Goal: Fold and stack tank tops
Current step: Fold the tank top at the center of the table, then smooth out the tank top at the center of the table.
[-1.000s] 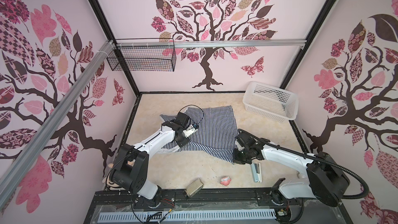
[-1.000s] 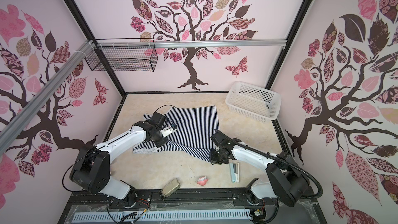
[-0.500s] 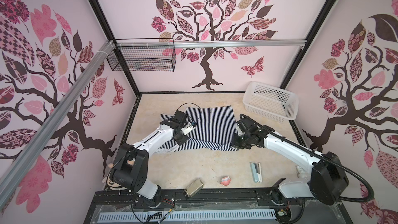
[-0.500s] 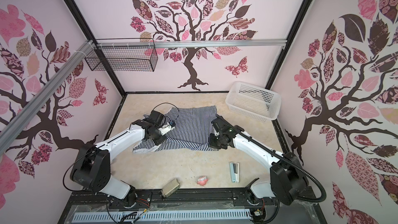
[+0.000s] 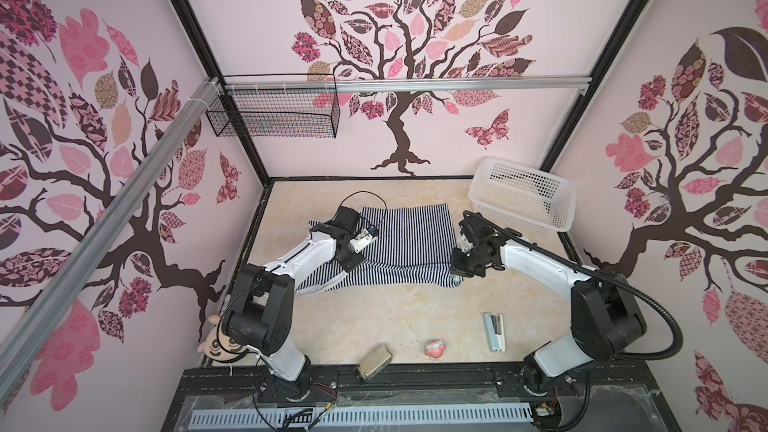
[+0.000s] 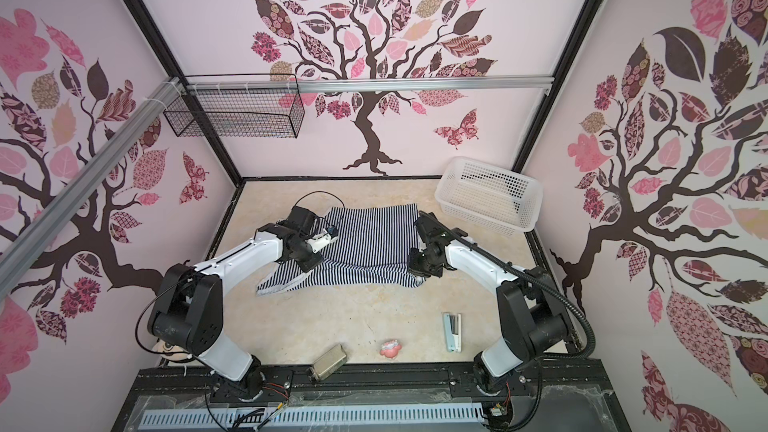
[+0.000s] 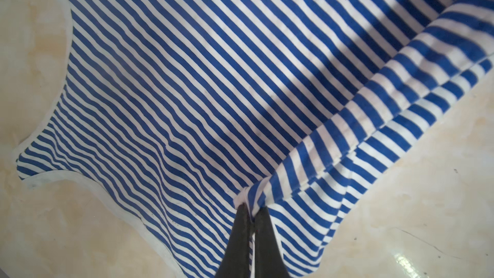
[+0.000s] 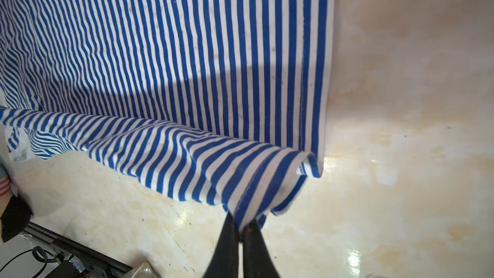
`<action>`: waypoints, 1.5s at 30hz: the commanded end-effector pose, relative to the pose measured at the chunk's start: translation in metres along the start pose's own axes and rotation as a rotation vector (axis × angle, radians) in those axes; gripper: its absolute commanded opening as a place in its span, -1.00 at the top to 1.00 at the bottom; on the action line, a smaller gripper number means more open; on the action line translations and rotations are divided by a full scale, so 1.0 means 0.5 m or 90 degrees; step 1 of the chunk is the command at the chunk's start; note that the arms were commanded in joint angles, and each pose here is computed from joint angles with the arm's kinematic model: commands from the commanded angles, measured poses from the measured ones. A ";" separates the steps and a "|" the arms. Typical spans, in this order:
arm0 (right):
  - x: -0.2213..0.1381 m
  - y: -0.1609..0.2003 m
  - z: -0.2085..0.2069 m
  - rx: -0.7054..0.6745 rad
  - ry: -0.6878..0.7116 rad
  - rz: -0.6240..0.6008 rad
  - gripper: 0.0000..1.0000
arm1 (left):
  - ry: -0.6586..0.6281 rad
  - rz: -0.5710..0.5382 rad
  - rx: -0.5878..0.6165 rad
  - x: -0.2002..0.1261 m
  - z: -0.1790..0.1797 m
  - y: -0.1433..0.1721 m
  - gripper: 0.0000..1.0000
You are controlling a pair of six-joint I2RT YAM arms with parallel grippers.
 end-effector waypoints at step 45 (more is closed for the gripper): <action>0.075 -0.109 -0.046 0.020 0.030 -0.001 0.28 | 0.006 0.011 -0.056 0.079 0.050 -0.048 0.91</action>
Point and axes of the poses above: each gripper's point midway between its finger pads, its own x axis out along the fingers, its own z axis along the line the jaws close on, y = z × x, the point moved 5 cm from there along -x, back along the fingers, and after that the axes turned 7 degrees about -x, right-handed, at the moved point
